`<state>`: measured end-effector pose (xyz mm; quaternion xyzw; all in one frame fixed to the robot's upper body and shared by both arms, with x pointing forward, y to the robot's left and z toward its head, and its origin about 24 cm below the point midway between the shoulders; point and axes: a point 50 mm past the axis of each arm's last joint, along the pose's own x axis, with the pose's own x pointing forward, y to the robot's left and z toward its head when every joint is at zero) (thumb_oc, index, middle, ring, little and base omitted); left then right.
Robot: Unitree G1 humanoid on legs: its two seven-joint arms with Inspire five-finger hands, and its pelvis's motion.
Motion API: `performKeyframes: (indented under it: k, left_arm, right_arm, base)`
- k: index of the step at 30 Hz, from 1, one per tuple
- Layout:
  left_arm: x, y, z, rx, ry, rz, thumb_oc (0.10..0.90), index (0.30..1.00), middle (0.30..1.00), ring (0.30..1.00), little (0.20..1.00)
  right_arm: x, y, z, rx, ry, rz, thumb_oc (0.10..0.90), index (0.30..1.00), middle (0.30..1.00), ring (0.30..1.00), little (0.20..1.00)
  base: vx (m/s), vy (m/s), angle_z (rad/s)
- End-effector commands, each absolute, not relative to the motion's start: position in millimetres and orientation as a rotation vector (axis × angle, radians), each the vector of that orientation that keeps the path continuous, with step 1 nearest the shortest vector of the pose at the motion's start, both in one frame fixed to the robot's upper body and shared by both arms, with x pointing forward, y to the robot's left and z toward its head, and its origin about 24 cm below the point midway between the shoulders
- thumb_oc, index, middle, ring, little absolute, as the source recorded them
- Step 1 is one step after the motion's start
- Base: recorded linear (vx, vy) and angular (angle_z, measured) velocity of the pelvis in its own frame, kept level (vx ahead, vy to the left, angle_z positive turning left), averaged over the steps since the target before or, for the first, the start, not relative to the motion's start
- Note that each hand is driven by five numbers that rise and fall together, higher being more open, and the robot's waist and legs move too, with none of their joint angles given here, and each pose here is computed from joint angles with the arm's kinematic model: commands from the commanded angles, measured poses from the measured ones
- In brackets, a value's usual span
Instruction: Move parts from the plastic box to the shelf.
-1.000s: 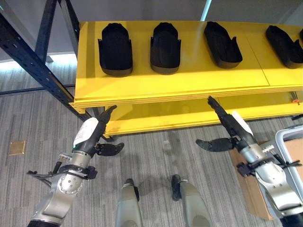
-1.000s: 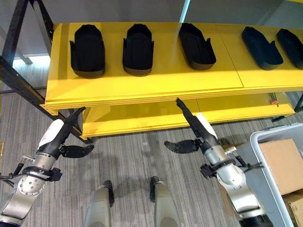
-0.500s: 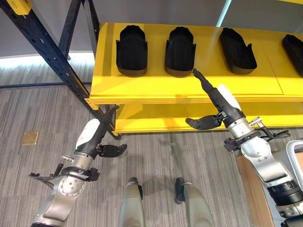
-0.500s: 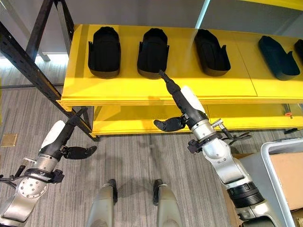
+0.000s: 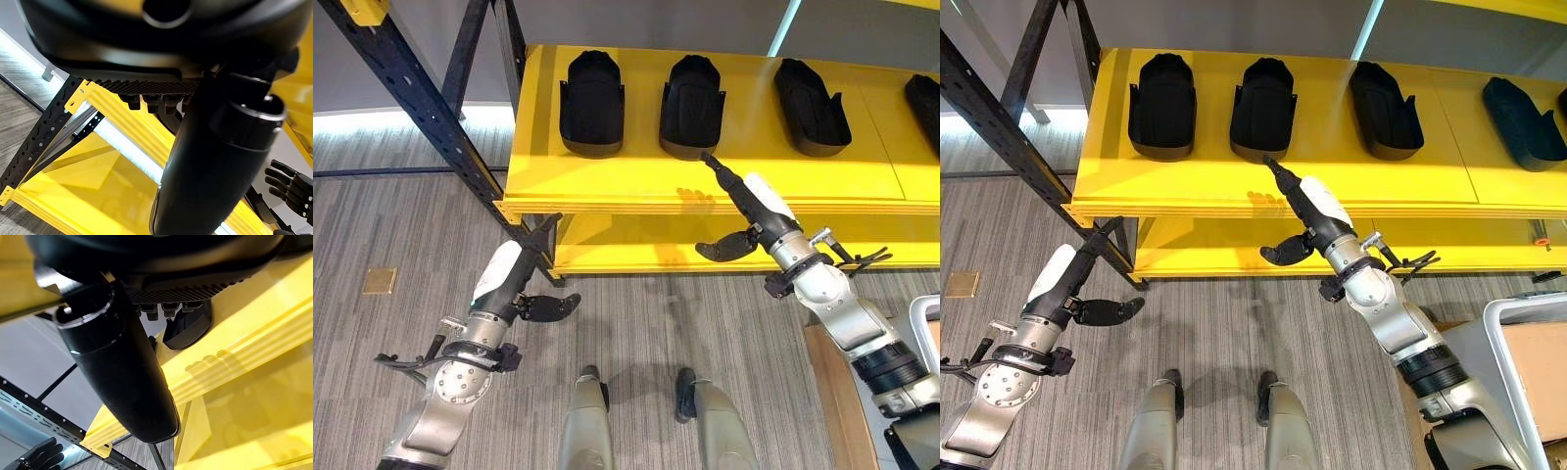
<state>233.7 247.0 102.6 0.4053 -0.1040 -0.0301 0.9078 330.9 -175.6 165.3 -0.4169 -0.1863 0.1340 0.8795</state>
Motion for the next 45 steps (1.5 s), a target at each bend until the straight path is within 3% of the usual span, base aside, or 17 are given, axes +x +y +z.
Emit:
performKeyframes:
  k: [1, 19, 45]
  left_arm:
    - [229.1, 224.7, 137.4, 0.816, -0.440, -0.129, 0.900, 1.000, 1.000, 1.000, 1.000]
    - [224.9, 232.2, 145.0, 0.837, -0.454, -0.107, 0.900, 1.000, 1.000, 1.000, 1.000]
    - [222.1, 235.9, 144.4, 0.813, -0.452, -0.074, 0.900, 1.000, 1.000, 1.000, 1.000]
  right_arm:
    - [336.7, -165.7, 222.4, -0.912, -0.624, 0.213, 0.900, 1.000, 1.000, 1.000, 1.000]
    - [358.1, -145.7, 265.6, -1.051, -0.687, 0.214, 0.900, 1.000, 1.000, 1.000, 1.000]
    - [384.0, -153.6, 267.9, -1.087, -0.587, 0.112, 0.900, 1.000, 1.000, 1.000, 1.000]
  base:
    - [0.00, 0.000, 0.00]
    - [0.00, 0.000, 0.02]
    - [0.00, 0.000, 0.00]
